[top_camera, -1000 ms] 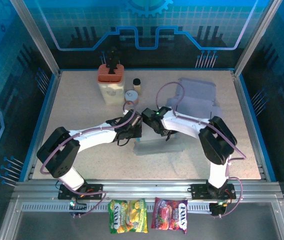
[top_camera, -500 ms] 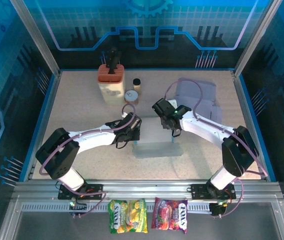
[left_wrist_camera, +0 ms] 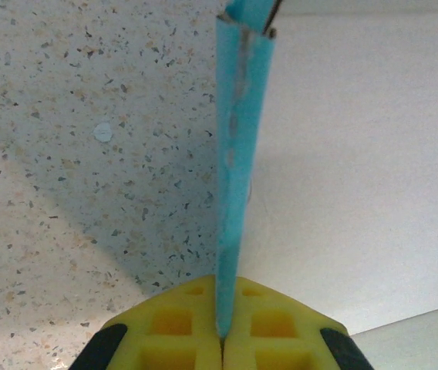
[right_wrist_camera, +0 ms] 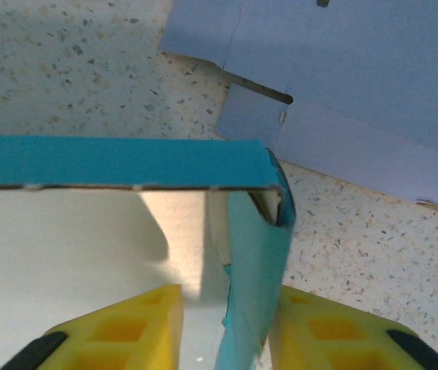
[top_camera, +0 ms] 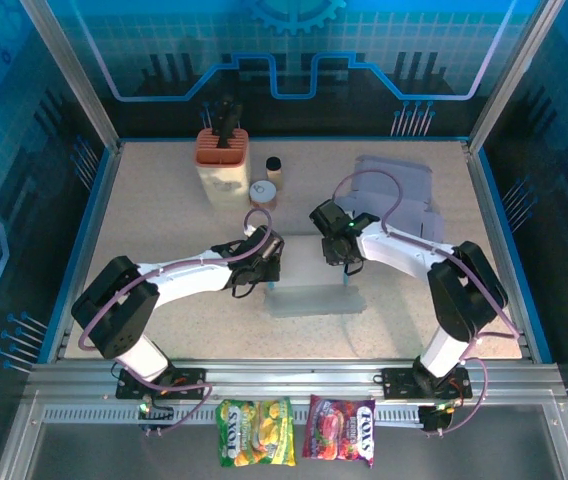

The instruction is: Fold the paper box

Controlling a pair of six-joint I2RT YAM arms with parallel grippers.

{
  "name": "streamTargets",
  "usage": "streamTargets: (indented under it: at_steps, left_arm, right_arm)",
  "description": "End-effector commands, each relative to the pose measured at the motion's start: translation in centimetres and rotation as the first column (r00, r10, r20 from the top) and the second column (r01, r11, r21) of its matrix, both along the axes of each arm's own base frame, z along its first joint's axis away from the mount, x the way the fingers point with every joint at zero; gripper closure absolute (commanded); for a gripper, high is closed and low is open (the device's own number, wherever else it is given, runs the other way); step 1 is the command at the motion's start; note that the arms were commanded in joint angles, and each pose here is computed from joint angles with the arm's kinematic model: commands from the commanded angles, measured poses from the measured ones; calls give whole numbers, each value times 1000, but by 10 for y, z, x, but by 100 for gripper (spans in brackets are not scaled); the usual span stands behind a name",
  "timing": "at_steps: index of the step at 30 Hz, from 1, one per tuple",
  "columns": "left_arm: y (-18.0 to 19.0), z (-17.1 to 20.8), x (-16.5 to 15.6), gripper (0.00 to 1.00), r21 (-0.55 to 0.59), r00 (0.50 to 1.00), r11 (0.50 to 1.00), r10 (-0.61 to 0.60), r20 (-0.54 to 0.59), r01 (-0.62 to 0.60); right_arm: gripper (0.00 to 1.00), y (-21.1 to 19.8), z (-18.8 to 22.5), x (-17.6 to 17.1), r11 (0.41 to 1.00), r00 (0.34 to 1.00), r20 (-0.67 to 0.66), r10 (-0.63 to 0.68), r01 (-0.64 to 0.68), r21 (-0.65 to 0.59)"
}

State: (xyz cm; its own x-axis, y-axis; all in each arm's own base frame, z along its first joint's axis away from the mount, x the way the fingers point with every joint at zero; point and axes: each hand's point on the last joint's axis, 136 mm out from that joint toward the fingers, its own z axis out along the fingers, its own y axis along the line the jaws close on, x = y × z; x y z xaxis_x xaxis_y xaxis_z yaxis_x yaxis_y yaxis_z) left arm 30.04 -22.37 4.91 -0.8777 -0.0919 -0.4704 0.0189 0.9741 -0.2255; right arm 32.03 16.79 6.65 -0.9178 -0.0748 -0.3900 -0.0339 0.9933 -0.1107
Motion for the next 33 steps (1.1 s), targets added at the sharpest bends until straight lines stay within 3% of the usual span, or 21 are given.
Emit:
streamTargets:
  at_steps: [1,11,18,23,33]
  left_arm:
    - [1,10,0,100,23,1000,1000,-20,21,20]
    - [0,7,-1,100,28,1000,999,-22,10,22]
    - [0,8,0,100,32,1000,999,-20,8,19]
    - [3,7,0,100,46,1000,999,-2,6,1]
    - [25,-1,-5,100,152,996,985,81,-26,-76]
  right_arm:
    - [70,-9,-7,6,999,999,-18,-36,35,-19]
    - [78,-20,-20,3,995,997,-42,-66,63,-79]
    - [99,-29,-16,2,975,995,-38,-94,84,-206]
    - [100,-39,2,-5,925,994,17,-108,107,-365]
    - [100,-28,5,-9,946,997,25,-78,82,-314]
